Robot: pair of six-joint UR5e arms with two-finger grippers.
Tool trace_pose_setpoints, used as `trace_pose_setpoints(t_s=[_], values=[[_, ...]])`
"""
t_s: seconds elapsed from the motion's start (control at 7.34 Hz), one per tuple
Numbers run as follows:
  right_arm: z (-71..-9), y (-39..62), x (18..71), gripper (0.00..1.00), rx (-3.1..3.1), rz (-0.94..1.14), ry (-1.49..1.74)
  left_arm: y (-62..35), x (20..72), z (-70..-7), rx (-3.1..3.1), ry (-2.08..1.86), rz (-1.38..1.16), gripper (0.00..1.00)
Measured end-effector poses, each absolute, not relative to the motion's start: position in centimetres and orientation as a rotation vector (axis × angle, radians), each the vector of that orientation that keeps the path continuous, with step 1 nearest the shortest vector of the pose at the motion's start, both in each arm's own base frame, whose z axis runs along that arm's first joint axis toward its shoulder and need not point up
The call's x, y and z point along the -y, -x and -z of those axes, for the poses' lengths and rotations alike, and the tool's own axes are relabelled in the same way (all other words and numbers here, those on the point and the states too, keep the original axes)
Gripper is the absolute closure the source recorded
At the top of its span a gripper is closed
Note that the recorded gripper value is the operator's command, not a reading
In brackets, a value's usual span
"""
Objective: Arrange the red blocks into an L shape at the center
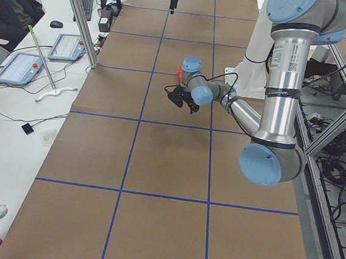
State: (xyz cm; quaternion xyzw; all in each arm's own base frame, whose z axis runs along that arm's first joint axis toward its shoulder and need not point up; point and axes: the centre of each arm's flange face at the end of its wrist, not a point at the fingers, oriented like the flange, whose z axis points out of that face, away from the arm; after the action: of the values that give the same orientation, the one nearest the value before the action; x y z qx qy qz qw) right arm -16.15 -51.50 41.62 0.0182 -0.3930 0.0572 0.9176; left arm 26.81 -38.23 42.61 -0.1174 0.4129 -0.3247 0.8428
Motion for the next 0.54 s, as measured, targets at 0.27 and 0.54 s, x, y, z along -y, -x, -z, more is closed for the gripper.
trace_pose_setpoints(t_s=[0.27, 0.54], values=[[-46.7, 10.6, 51.5, 0.01, 0.781, -0.033, -0.062, -17.3, 40.6, -49.0, -0.871, 0.117, 0.422, 0.0], [-51.1, 5.0, 52.0, 0.01, 0.804, 0.021, -0.072, -8.6, 42.3, -56.9, -0.828, -0.019, 0.176, 0.0]])
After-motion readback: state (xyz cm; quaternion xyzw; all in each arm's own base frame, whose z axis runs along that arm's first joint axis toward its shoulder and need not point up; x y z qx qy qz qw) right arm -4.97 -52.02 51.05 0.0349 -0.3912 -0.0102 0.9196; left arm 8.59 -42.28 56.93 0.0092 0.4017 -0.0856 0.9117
